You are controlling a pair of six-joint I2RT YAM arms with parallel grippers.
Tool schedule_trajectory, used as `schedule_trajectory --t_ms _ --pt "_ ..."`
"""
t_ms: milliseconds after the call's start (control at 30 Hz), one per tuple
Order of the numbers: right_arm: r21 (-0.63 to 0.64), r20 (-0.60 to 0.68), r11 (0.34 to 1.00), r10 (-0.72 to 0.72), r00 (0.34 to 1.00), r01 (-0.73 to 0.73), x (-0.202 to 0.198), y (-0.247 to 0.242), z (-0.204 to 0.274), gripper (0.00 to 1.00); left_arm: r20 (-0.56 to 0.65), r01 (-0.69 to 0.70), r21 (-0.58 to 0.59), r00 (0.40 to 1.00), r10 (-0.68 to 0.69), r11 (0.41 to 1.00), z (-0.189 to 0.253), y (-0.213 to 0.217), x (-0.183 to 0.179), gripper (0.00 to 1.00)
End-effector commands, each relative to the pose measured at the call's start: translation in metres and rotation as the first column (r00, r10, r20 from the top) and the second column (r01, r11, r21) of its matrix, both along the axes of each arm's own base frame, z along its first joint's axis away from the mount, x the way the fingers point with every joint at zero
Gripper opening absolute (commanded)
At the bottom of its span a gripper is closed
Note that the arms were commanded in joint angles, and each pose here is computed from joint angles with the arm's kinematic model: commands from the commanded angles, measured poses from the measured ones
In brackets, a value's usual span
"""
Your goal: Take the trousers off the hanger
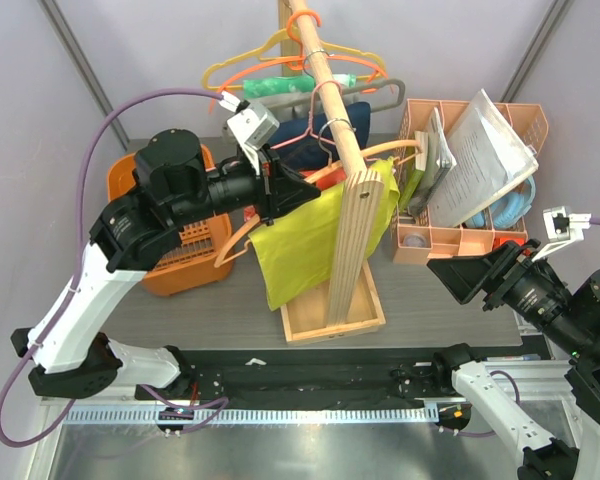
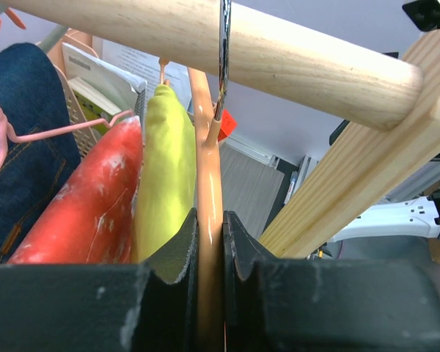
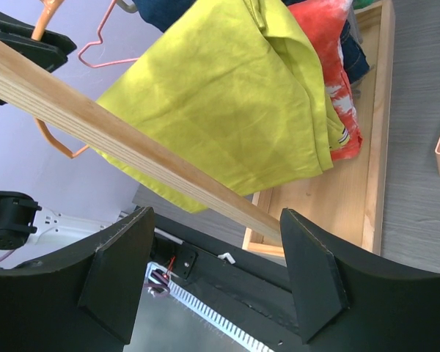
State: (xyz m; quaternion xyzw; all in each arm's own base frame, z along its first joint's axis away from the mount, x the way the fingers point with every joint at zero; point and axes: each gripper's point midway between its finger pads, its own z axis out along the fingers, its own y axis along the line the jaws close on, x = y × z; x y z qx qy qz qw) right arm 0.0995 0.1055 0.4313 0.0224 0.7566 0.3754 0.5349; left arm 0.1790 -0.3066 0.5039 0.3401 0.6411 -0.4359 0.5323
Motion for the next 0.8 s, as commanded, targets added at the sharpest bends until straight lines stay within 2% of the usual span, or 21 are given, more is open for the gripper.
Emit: schedule_trajectory --t_ms 0,467,767 --pt "-0.005 0.049 1.000 0.010 0.999 -0.009 -0.006 -0.001 0.011 0.75 0.222 0.038 -0.265 0.975 0.023 0.964 0.103 0.029 -0.025 0.00" --pt "-0.031 0.046 0.999 0.041 0.998 -0.040 -0.009 0.001 0.010 0.75 0.240 -0.004 -0.268 0.968 0.071 0.963 0.108 0.062 -0.042 0.00" --pt "-0.121 0.114 0.971 0.221 0.969 -0.207 -0.028 0.017 0.020 0.76 0.222 -0.025 -0.244 0.972 0.080 0.969 0.097 0.082 -0.056 0.00"
